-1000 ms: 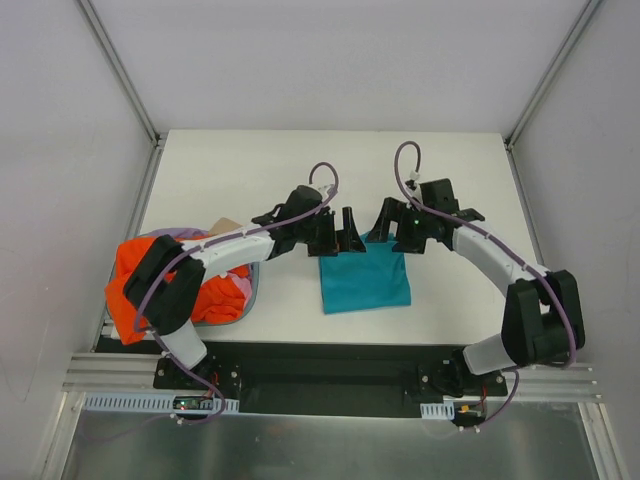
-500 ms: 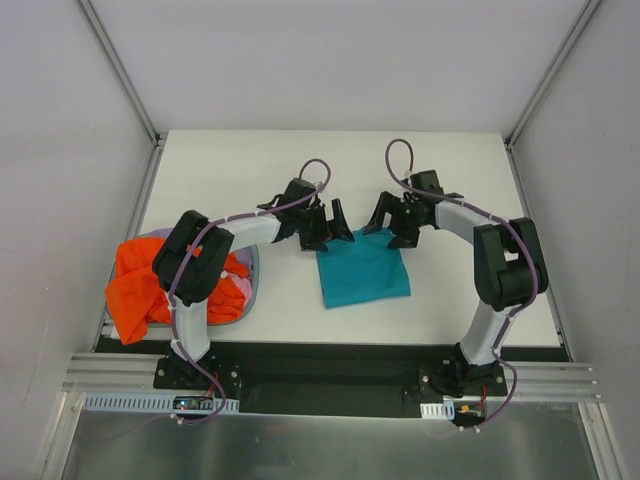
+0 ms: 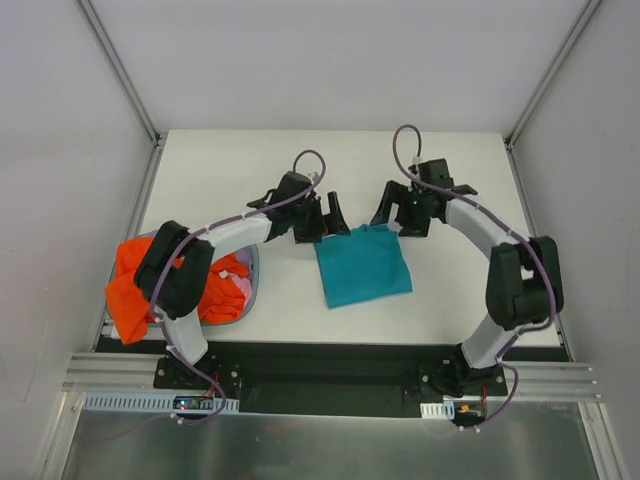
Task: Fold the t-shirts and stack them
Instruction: Fold the long partially folded tshirt into a neat square, then put the neatly folded tshirt into the corner of the board with the right arm
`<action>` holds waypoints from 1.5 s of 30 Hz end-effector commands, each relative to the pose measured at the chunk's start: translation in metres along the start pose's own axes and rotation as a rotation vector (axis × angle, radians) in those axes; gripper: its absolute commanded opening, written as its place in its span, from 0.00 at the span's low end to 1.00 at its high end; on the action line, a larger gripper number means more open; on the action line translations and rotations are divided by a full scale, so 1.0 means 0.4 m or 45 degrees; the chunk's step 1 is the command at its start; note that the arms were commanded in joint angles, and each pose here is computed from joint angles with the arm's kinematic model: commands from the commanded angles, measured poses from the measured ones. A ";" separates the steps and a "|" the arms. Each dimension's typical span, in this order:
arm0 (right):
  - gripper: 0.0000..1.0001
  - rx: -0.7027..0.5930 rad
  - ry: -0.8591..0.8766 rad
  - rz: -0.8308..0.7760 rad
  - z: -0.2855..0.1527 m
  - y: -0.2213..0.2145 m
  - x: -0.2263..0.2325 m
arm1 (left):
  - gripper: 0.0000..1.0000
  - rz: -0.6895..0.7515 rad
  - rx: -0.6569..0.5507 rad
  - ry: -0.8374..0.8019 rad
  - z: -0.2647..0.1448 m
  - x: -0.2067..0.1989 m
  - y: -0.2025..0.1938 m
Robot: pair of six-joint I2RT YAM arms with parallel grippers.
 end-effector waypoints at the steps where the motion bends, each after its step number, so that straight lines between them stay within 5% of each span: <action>1: 0.97 -0.396 -0.039 -0.257 -0.246 -0.016 0.072 | 0.99 0.176 -0.323 0.025 -0.216 -0.084 0.078; 6: 0.97 -0.787 -0.201 -0.221 -0.390 -0.087 -0.003 | 0.99 0.263 -0.522 0.039 -0.386 -0.109 0.035; 9: 0.97 -0.851 -0.234 -0.125 -0.402 -0.131 -0.069 | 0.99 0.252 -0.602 0.137 -0.442 -0.079 -0.013; 15: 1.00 -0.494 -0.237 -0.232 -0.317 -0.174 -0.106 | 0.99 0.185 -0.661 0.328 -0.490 -0.005 -0.105; 20: 0.88 -0.304 -0.343 -0.202 -0.230 -0.156 -0.122 | 0.99 0.140 -0.608 0.434 -0.479 0.045 -0.160; 24: 0.64 -0.110 -0.332 -0.174 -0.162 -0.150 -0.116 | 0.99 0.153 -0.551 0.454 -0.470 0.053 -0.169; 28: 0.54 0.023 -0.313 -0.138 -0.099 -0.153 -0.123 | 0.99 0.155 -0.516 0.481 -0.462 0.061 -0.172; 37: 0.46 0.114 -0.411 -0.095 -0.009 -0.153 -0.171 | 0.99 0.147 -0.498 0.520 -0.455 0.071 -0.170; 45: 0.15 0.174 -0.304 -0.074 0.027 -0.161 -0.151 | 0.99 0.139 -0.478 0.524 -0.446 0.071 -0.163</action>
Point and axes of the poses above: each gripper's point midway between its finger pads, its own z axis out along the fingers, its own x axis along the line the jaws close on, y = z × x, the point moved 8 cm from there along -z, back along the fingers, and after that the axes turned 14 degrees about z, right-handed, at the moved point
